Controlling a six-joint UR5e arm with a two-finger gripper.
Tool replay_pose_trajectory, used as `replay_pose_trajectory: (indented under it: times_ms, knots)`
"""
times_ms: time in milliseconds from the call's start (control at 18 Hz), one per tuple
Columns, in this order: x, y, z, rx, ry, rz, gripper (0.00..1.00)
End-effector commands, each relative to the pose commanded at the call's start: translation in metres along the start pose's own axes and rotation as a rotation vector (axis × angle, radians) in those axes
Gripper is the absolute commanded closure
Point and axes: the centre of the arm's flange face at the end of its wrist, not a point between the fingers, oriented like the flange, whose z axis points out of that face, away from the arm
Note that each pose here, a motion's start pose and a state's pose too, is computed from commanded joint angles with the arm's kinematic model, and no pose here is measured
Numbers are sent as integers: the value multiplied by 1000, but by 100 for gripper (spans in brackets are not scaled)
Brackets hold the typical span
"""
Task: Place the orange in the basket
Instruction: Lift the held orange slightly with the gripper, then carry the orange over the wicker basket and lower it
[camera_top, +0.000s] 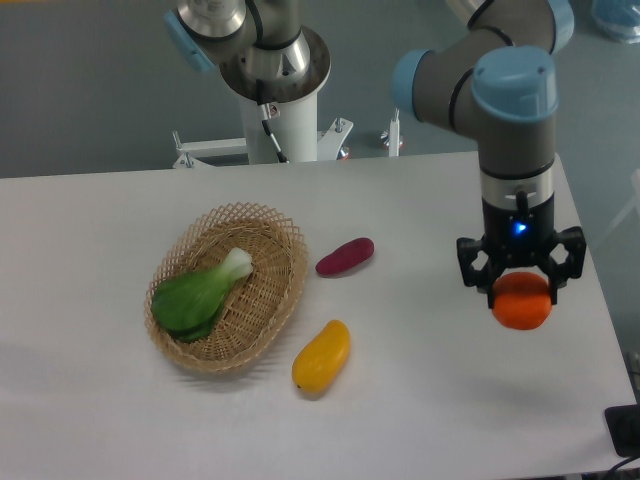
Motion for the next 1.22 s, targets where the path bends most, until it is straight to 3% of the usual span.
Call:
replay_pose_trajectory:
  times_ms: [278, 778, 1222]
  knots:
    - [77, -16, -11, 9, 49, -78, 34]
    - [263, 35, 1, -103, 210, 102, 34]
    - [320, 90, 31, -223, 269, 151, 33]
